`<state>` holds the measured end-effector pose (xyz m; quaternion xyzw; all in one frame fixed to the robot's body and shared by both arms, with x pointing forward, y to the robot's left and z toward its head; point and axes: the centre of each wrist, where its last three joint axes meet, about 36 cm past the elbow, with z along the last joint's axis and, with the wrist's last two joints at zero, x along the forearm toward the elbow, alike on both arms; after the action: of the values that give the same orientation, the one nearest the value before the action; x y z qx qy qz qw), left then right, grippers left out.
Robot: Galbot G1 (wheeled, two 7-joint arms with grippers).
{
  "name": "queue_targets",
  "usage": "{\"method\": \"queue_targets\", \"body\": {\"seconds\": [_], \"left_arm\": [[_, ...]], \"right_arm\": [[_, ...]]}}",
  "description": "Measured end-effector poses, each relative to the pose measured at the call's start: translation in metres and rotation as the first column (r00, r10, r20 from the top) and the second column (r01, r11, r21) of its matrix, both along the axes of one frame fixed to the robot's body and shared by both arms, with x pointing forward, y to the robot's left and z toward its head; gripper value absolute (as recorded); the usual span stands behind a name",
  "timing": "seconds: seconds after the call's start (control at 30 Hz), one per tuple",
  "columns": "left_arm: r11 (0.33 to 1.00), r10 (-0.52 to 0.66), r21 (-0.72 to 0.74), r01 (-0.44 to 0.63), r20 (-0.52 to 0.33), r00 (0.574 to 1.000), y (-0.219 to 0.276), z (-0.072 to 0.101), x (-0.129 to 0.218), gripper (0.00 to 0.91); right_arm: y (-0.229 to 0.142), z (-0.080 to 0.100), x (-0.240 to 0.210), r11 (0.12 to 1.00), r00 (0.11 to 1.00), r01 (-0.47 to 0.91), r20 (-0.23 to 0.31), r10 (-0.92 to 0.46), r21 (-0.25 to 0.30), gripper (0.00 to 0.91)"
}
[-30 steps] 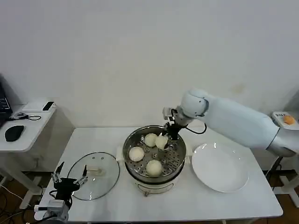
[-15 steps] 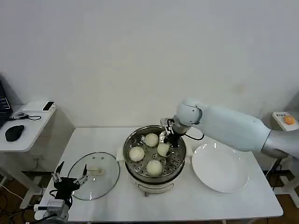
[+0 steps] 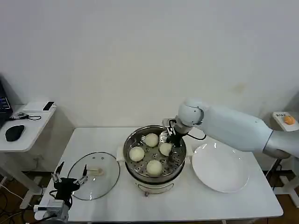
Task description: Take steamed baozi put them in steamer then cover it.
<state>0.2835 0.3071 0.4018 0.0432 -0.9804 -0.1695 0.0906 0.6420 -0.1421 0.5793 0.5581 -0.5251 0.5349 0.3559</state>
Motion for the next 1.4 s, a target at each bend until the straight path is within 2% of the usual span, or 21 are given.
{"method": "queue_targets", "body": {"seconds": [0.33,0.57,0.8,0.93,1.1,1.27,1.4], "left_arm": [[1.000,0.000,0.000,0.000,0.004,1.000,-0.001,0.002,-0.002,0.907],[1.000,-0.001,-0.002,0.001,0.005,1.000,-0.003,0.003,-0.003,0.907],[1.000,0.000,-0.003,0.000,0.017,1.000,-0.004,0.007,-0.002,0.907],[1.000,0.005,-0.001,-0.005,0.022,1.000,-0.003,0.006,0.000,0.907],[1.000,0.002,-0.004,-0.002,0.033,0.999,-0.003,0.005,0.003,0.907],[1.000,-0.004,0.000,0.004,0.045,0.999,-0.004,0.007,0.003,0.907],[1.000,0.000,0.005,0.000,0.067,0.998,-0.003,0.008,0.007,0.907]], "right_arm": [[-0.004,0.009,-0.001,1.000,1.000,0.008,0.023,-0.008,0.020,0.907],[-0.014,0.022,-0.004,0.999,0.999,0.019,0.037,-0.020,0.049,0.907],[-0.037,0.045,-0.012,0.992,0.998,0.038,0.049,-0.044,0.117,0.907],[-0.059,0.059,-0.021,0.974,0.995,0.059,0.069,-0.075,0.217,0.907],[-0.093,0.070,-0.034,0.913,0.981,0.092,0.121,-0.151,0.398,0.907],[-0.125,0.072,-0.050,0.796,0.942,0.118,0.188,-0.280,0.593,0.907],[-0.145,0.066,-0.070,0.672,0.899,0.129,0.200,-0.390,0.729,0.907]]}}
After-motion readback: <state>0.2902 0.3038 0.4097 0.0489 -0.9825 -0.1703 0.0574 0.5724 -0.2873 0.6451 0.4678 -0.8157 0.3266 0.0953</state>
